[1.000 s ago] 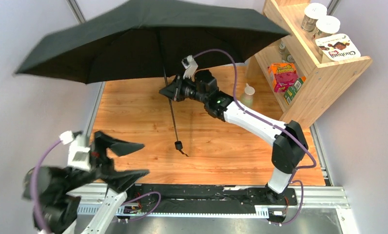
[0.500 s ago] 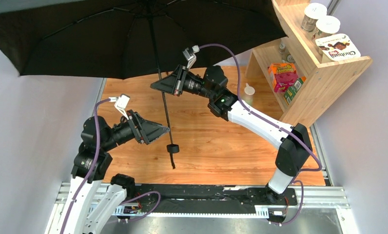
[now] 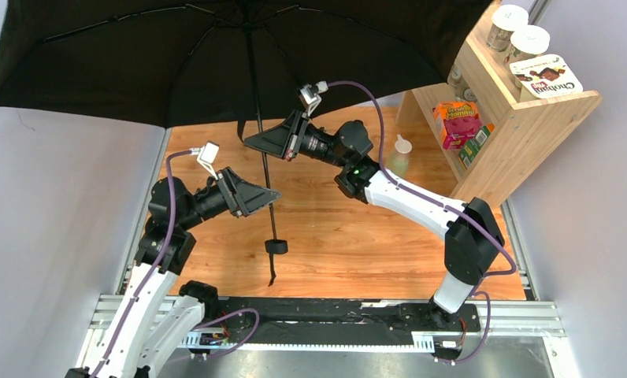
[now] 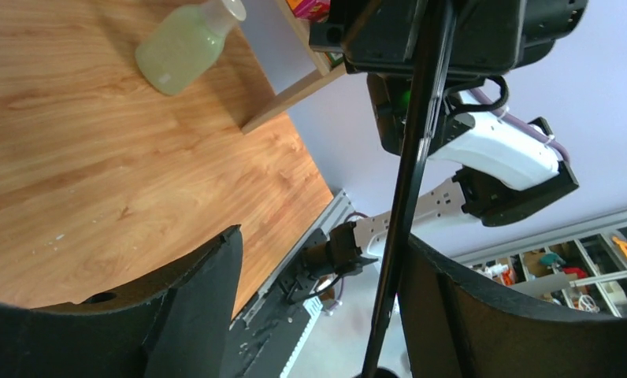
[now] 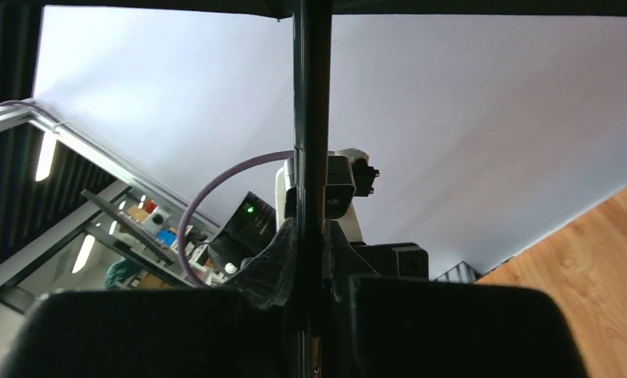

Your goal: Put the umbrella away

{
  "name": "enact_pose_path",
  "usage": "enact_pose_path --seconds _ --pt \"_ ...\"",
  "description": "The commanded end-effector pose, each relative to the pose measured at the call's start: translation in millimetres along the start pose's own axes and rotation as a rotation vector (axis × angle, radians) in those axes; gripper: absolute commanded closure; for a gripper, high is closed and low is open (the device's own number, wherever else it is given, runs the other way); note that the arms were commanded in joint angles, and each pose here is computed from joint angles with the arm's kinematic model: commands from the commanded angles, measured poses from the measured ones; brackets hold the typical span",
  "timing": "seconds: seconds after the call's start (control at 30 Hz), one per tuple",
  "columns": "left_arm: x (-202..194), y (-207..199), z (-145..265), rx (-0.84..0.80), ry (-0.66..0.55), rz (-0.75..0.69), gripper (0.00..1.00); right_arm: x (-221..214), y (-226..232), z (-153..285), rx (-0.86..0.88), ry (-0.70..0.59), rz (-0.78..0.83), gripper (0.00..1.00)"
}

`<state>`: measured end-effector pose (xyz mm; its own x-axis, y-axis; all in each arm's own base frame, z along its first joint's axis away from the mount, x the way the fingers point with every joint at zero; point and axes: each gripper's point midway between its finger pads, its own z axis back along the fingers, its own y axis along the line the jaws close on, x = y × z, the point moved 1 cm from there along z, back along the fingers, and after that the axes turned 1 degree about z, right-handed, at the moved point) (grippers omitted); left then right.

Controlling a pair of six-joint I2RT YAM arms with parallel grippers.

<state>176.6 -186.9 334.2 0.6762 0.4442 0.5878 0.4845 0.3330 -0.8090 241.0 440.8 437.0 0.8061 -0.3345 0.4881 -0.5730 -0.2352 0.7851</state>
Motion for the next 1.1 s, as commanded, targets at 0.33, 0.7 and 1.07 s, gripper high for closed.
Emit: enact_pose_path --seconds 0.33,0.7,1.07 --pt "14 16 -7 0.095 0.011 -0.133 0.82 -14 24 -10 -0.312 -0.088 0.347 1.00" --pt "38 20 20 0.291 -0.093 -0.314 1.00 26 -6 -15 -0.615 -0.104 0.536 0.32" --pt "38 21 22 0.303 -0.095 -0.329 1.00 51 -52 -56 -0.777 -0.146 0.599 0.30"
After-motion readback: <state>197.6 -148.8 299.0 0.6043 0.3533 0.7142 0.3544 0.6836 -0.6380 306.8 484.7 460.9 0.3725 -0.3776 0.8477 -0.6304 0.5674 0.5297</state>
